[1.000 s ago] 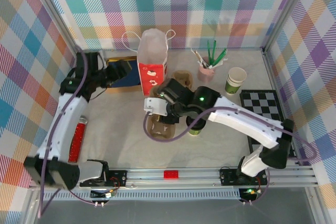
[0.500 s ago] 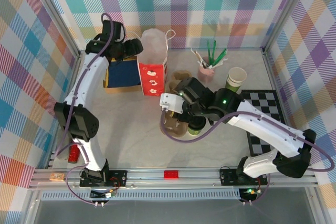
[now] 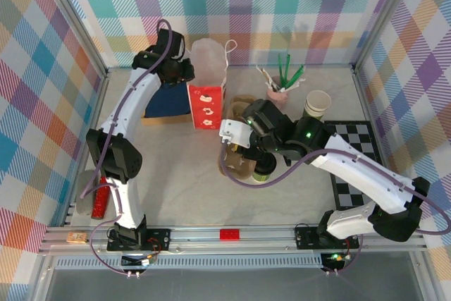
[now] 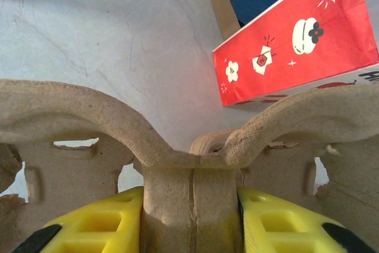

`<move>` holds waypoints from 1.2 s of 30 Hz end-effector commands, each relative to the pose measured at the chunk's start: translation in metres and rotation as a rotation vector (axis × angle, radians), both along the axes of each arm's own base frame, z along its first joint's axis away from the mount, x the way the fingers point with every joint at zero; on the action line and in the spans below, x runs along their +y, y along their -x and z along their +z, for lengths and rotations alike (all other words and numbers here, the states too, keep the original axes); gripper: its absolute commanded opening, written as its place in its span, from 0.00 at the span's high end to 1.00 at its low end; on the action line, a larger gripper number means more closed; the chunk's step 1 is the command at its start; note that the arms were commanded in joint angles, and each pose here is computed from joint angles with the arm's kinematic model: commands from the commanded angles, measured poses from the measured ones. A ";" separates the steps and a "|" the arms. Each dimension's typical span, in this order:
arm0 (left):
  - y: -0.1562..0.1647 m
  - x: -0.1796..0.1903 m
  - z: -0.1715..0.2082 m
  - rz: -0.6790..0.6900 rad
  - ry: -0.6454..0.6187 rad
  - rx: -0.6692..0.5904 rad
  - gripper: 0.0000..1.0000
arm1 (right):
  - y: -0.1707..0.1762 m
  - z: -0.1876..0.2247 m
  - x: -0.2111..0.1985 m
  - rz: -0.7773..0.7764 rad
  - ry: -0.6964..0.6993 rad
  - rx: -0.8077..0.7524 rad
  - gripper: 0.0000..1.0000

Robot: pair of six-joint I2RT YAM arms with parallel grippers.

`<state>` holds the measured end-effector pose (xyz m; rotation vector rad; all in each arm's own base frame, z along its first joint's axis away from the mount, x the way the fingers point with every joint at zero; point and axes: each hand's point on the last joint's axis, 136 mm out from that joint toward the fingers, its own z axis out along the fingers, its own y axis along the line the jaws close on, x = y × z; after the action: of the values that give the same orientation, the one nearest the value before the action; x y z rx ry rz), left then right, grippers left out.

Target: Pack the takeout coffee

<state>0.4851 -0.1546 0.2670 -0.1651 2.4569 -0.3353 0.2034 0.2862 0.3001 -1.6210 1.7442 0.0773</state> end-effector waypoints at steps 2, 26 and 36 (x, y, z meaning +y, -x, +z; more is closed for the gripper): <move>0.026 0.003 0.023 -0.004 -0.027 -0.031 0.92 | 0.000 0.026 -0.006 -0.011 -0.046 -0.040 0.68; 0.191 0.010 0.018 -0.020 0.025 -0.029 0.95 | 0.030 0.128 0.005 0.105 -0.234 -0.095 0.69; 0.252 0.003 0.023 -0.054 0.080 -0.048 0.93 | 0.031 0.162 0.048 0.194 -0.322 -0.069 0.68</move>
<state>0.2428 -0.1564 0.2963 -0.0783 2.3877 -0.4777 0.1772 0.3172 0.4659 -1.4757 1.4461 0.3130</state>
